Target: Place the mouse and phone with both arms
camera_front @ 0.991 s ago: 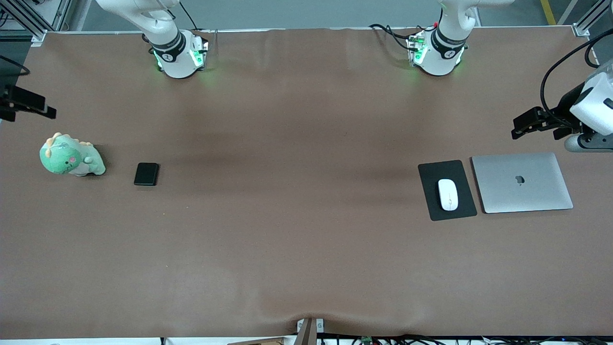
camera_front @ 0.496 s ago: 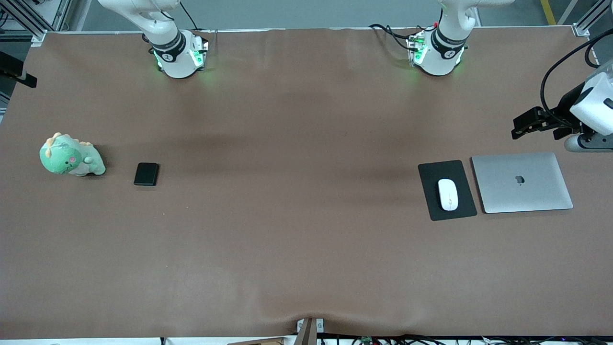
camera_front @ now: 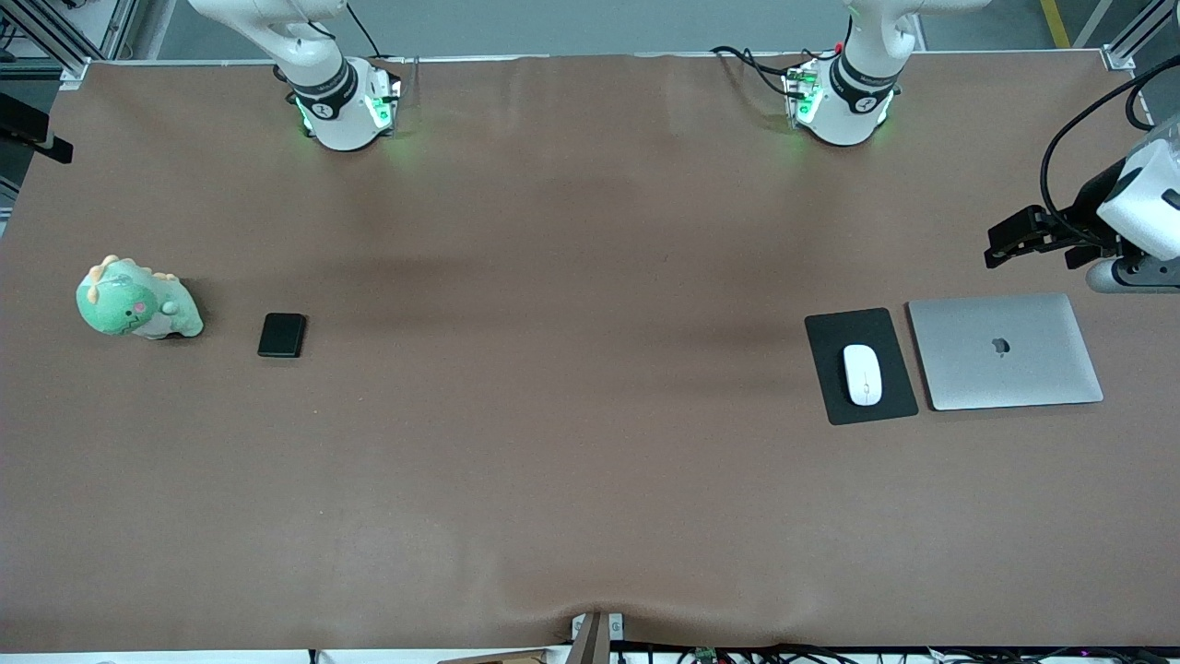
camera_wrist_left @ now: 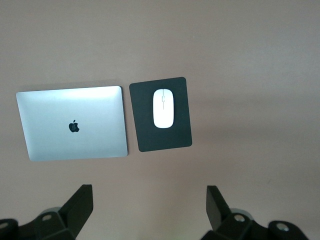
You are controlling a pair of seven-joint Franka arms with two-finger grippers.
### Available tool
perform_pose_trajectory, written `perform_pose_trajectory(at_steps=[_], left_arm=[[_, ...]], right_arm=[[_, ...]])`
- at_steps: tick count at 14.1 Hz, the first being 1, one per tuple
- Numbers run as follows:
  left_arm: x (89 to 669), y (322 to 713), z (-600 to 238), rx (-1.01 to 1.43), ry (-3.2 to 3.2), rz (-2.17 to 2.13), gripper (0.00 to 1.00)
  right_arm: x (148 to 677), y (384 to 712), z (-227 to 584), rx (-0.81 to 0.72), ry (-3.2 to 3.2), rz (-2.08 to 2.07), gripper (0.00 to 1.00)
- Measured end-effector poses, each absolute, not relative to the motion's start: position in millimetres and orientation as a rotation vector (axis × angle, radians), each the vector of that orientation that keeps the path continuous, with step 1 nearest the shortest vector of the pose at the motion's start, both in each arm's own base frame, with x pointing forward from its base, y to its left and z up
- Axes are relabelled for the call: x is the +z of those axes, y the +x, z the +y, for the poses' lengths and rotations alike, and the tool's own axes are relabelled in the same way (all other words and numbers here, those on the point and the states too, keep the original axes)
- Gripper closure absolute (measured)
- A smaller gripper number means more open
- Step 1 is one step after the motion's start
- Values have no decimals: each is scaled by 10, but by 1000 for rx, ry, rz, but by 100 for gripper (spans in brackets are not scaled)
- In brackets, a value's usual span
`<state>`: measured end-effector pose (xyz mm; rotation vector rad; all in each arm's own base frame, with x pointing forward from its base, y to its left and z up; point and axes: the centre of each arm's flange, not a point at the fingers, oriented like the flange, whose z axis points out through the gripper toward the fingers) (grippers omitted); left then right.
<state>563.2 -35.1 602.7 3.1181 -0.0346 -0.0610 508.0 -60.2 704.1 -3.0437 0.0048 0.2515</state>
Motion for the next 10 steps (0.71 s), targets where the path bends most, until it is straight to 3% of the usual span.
perform_pose_trajectory(at_steps=[10], left_arm=[[6030, 5636, -354, -55, 3118, -35, 0]], right_arm=[[6949, 5143, -435, 260, -3069, -18, 0]])
